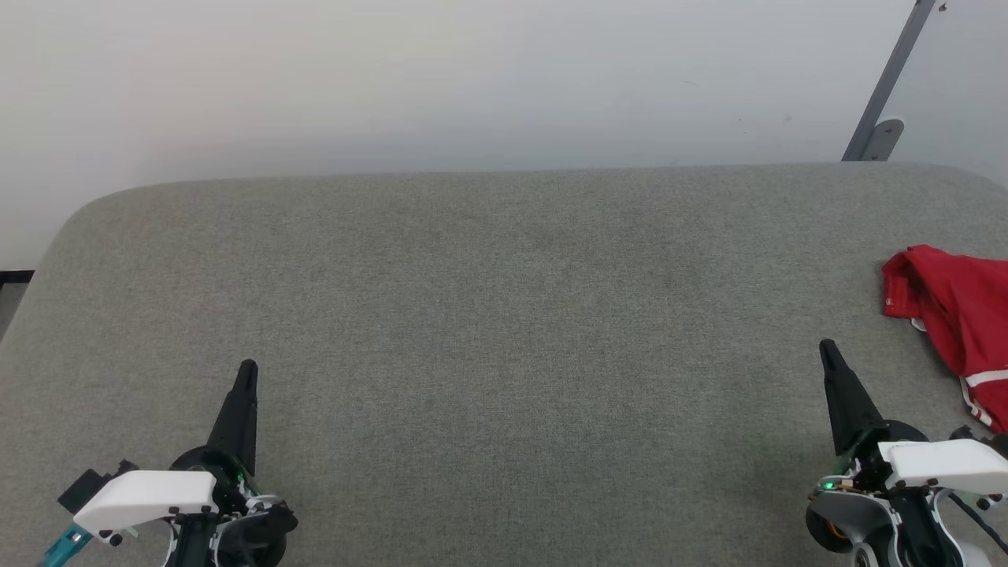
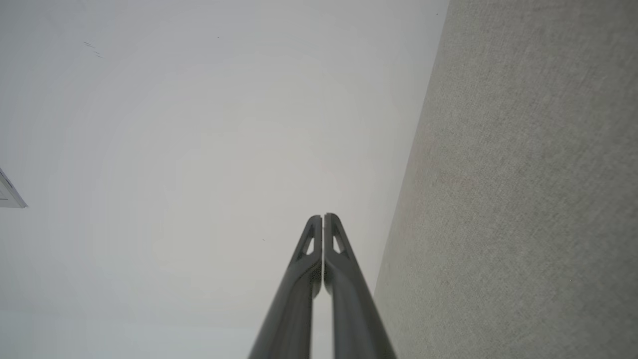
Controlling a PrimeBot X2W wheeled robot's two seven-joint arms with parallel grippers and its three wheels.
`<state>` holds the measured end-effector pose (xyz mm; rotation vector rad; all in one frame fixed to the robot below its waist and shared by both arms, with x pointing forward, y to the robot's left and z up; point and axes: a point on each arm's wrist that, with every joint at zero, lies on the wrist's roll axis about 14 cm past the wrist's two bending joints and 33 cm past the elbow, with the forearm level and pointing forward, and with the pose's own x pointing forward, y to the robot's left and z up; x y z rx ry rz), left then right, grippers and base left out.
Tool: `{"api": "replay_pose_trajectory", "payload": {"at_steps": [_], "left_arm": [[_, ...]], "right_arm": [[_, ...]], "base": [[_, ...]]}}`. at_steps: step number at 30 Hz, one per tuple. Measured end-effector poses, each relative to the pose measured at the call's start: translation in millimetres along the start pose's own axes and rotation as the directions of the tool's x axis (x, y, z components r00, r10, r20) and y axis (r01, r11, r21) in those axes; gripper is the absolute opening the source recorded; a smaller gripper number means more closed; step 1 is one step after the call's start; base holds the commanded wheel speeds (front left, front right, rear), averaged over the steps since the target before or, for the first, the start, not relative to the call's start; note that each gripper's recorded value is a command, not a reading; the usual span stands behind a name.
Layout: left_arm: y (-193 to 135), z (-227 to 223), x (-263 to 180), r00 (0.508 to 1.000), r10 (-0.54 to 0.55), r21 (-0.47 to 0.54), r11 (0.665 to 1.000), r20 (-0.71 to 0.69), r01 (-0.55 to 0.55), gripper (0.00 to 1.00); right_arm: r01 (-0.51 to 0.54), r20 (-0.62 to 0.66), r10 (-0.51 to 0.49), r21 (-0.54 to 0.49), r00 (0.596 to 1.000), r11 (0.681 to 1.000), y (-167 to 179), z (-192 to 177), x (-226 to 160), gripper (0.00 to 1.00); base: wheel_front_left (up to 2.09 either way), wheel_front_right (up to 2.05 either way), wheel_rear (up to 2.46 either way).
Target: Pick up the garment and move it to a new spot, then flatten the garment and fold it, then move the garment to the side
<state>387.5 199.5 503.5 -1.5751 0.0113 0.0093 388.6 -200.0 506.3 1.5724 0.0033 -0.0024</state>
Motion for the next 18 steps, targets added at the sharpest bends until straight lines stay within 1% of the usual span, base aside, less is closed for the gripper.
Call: {"api": "replay_pose_trajectory", "payload": {"at_steps": [18], "left_arm": [[0.0, 0.0, 0.0, 1.0, 0.0, 0.0, 1.0, 0.0, 0.0, 0.0]], "right_arm": [[0.0, 0.0, 0.0, 0.0, 1.0, 1.0, 0.0, 0.0, 0.0, 0.0]], "base": [[0.0, 0.0, 0.0]]}}
